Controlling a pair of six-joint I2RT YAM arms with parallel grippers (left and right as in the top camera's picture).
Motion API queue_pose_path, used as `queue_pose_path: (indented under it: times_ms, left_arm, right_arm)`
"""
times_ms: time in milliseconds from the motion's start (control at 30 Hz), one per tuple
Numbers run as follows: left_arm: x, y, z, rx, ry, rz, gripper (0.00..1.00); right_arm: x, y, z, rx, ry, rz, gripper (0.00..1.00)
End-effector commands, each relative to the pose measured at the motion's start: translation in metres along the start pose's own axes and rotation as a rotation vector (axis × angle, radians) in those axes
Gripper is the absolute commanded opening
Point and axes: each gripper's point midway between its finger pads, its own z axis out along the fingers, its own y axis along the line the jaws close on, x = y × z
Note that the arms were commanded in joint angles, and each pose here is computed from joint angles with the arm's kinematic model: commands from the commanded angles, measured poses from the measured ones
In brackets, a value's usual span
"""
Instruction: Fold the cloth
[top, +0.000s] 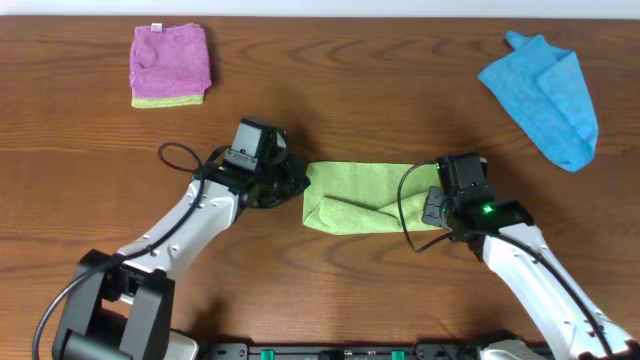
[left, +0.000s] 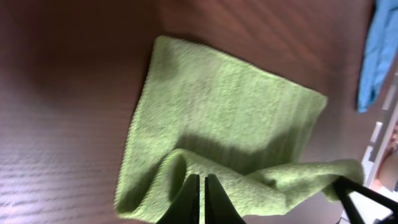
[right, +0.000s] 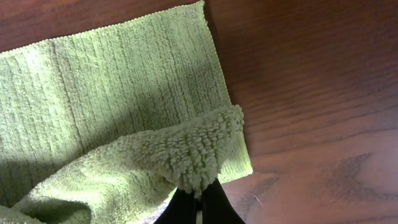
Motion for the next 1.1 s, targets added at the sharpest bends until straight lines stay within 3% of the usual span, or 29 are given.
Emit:
queue_pose_path:
  times_ms: [0, 100, 167, 233, 500, 1067]
  left_arm:
    - [0.000, 0.012, -0.007, -0.026, 0.014, -0.044, 0.12]
    - [0.009, 0.017, -0.011, -0.014, 0.074, -0.091, 0.32]
    - [0.013, 0.019, -0.012, -0.015, 0.097, -0.118, 0.53]
    - [0.016, 0.022, -0.012, -0.029, 0.106, -0.140, 0.66]
    - [0.025, 0.010, -0.004, 0.003, 0.131, -0.178, 0.70]
    - [0.044, 0.000, 0.019, 0.134, 0.138, -0.189, 0.68]
  right_arm:
    - [0.000, -0.006, 0.001, 0.025, -0.001, -0.010, 0.01]
    - [0.002, -0.005, 0.001, 0.017, 0.010, -0.012, 0.01]
    - [0.004, -0.005, 0.001, 0.017, 0.016, -0.013, 0.01]
    - [0.004, -0.005, 0.001, 0.018, 0.018, -0.013, 0.01]
    - [0.007, -0.007, 0.001, 0.024, 0.029, -0.020, 0.01]
    - [0.008, -0.006, 0.001, 0.019, 0.036, -0.028, 0.01]
